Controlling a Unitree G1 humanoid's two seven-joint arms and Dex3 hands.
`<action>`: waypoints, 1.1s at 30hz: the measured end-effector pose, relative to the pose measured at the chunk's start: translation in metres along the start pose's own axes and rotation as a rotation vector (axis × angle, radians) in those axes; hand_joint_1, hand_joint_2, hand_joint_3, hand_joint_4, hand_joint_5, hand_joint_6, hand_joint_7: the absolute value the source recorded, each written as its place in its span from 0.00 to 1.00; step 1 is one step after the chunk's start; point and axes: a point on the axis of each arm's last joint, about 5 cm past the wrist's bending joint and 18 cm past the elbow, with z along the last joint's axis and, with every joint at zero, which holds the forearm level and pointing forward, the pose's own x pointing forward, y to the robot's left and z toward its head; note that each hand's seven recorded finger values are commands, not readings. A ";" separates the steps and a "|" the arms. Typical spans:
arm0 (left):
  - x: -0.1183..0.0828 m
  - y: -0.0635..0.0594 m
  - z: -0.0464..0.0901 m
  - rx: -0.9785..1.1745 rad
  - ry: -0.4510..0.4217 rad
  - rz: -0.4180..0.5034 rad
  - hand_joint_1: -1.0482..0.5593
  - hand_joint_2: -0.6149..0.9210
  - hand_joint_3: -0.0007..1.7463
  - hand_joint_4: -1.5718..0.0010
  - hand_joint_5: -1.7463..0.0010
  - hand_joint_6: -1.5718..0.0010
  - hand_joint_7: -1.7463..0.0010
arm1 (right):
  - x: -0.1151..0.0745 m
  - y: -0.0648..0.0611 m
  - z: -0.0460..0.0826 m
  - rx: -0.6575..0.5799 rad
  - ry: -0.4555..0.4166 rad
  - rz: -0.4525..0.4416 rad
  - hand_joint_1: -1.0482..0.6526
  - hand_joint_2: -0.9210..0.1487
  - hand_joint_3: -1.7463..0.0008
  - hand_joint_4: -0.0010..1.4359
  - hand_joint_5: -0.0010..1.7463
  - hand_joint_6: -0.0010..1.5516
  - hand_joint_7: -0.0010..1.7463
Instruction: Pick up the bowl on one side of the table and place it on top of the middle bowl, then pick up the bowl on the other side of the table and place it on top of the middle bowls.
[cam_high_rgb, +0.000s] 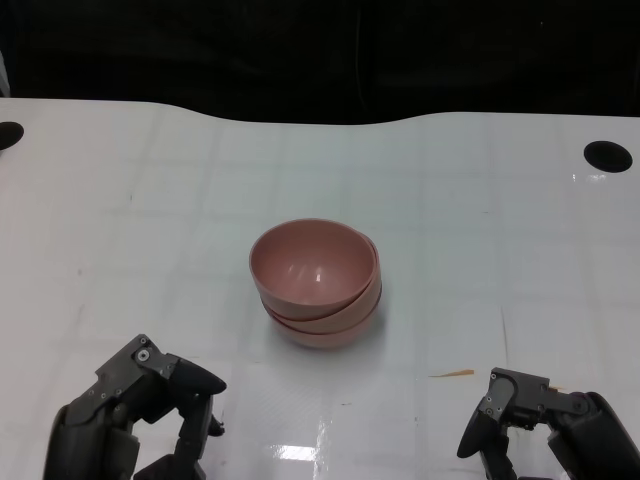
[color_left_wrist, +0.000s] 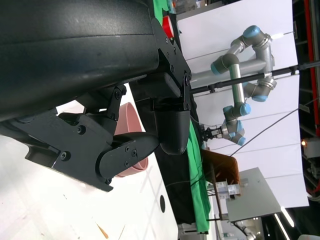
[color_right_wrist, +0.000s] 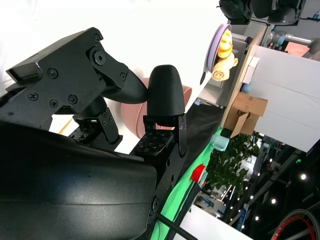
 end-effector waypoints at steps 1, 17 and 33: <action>0.000 0.000 0.000 -0.002 0.000 0.000 0.57 0.76 0.63 0.52 0.04 0.54 0.17 | 0.000 0.000 0.000 0.000 0.000 0.000 0.48 0.35 0.32 0.62 1.00 0.52 0.81; 0.009 -0.012 -0.007 -0.315 0.158 0.042 0.55 0.70 0.70 0.43 0.00 0.48 0.11 | -0.001 -0.001 0.000 0.018 -0.001 0.005 0.48 0.35 0.33 0.61 1.00 0.52 0.81; 0.008 -0.008 -0.013 -0.385 0.216 0.045 0.55 0.66 0.73 0.42 0.00 0.46 0.13 | -0.005 -0.001 -0.001 0.047 0.008 0.003 0.48 0.36 0.32 0.61 1.00 0.52 0.81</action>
